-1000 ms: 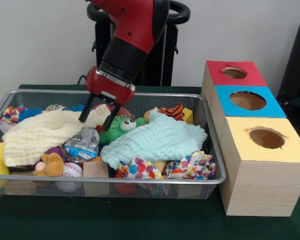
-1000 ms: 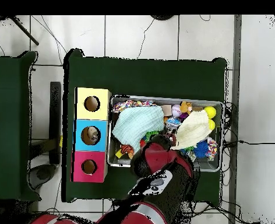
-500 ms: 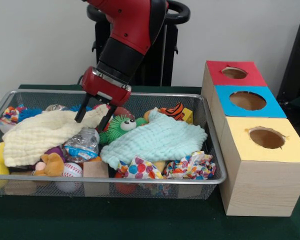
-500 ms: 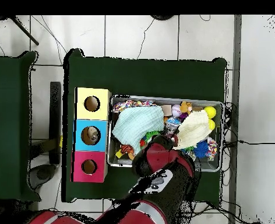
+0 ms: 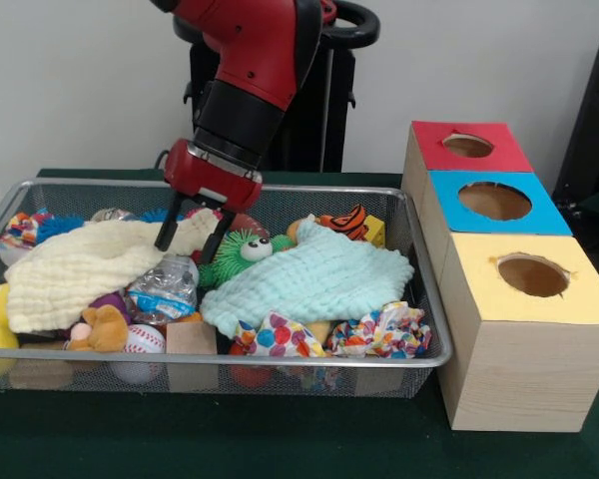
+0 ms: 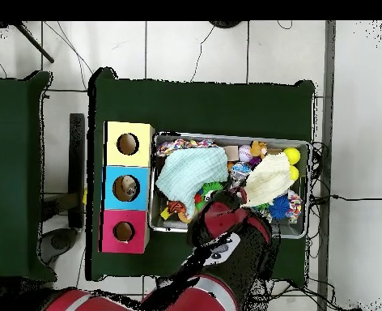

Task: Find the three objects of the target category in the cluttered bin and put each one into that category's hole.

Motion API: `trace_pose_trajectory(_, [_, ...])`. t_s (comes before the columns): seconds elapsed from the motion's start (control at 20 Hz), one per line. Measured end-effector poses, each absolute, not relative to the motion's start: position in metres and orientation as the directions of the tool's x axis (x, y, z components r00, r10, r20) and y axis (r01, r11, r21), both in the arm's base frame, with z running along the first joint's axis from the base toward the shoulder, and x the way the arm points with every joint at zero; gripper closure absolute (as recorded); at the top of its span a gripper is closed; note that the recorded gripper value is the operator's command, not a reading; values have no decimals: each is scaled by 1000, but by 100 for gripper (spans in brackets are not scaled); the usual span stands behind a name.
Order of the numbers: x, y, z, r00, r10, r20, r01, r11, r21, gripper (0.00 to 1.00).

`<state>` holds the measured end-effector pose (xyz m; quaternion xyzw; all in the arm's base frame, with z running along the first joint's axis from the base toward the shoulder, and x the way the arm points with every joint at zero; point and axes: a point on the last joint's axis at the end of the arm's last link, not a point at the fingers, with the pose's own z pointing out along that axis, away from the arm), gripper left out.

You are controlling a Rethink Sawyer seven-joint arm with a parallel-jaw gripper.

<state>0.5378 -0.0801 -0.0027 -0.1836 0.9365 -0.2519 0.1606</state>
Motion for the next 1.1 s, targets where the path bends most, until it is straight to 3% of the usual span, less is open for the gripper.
trace_pose_trajectory(1.1, [533, -70, -14, -842, -494, -219, -318, 781, -538, 0])
